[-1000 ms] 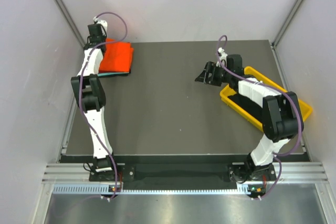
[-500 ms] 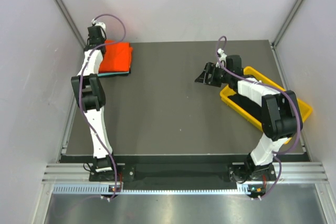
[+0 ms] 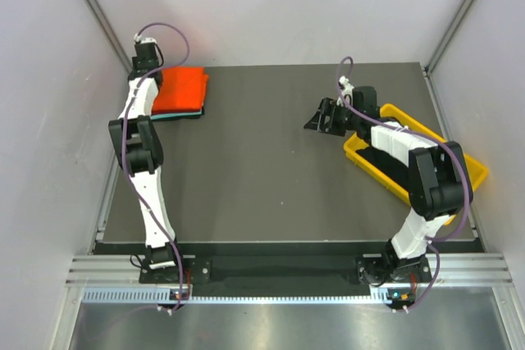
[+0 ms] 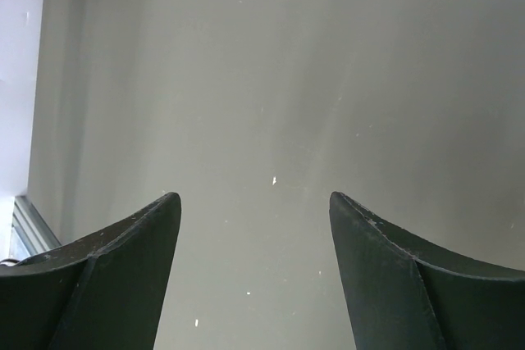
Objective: Fold and stack the t-shirts
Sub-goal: Neatly place the folded tshirt to the corner, then reset both grippers
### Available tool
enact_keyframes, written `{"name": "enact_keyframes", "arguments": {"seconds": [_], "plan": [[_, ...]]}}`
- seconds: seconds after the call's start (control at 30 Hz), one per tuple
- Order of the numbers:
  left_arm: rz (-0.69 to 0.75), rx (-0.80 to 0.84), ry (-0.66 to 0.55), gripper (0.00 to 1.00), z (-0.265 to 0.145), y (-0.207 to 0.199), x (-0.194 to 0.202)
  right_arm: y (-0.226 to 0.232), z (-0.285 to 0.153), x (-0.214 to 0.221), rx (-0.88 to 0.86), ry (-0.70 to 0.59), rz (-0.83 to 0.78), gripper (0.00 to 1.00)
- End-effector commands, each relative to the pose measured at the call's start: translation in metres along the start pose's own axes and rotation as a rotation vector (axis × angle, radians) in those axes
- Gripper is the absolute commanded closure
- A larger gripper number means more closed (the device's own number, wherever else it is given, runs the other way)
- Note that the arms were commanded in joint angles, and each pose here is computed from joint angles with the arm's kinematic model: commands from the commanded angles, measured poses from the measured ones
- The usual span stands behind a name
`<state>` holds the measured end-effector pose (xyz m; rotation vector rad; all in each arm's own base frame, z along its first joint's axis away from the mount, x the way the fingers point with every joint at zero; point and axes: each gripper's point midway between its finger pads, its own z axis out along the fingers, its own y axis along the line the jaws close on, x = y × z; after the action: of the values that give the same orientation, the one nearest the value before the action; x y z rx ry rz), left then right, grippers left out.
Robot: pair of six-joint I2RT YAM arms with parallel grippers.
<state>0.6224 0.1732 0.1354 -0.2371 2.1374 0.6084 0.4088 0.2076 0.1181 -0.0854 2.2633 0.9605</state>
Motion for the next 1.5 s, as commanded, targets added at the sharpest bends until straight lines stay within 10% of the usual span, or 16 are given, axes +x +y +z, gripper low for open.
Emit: {"name": "enact_keyframes", "arguments": {"seconds": [0.0, 0.43, 0.73, 0.97, 1.33, 1.47], "plan": [[-0.149, 0.124, -0.004, 0.58, -0.035, -0.009, -0.02, 0.013, -0.003, -0.014, -0.017, -0.041, -0.065, 0.26], [-0.241, 0.07, 0.172, 0.6, -0.035, 0.0, 0.045, 0.019, -0.007, -0.013, -0.035, -0.038, -0.063, 0.26], [-0.242, 0.038, 0.09, 0.61, -0.081, 0.023, 0.0, 0.031, -0.026, -0.027, 0.003, -0.044, -0.078, 0.26], [-0.326, 0.396, -0.077, 0.62, -0.175, -0.021, -0.05, 0.027, -0.063, 0.011, 0.091, 0.008, -0.077, 0.25], [-0.192, 1.123, -0.178, 0.59, -0.417, -0.142, 0.032, 0.061, -0.152, 0.021, 0.118, -0.184, -0.138, 0.0], [-0.161, 1.227, -0.155, 0.27, -0.455, -0.14, 0.06, 0.06, -0.164, 0.029, 0.145, -0.186, -0.114, 0.0]]}}
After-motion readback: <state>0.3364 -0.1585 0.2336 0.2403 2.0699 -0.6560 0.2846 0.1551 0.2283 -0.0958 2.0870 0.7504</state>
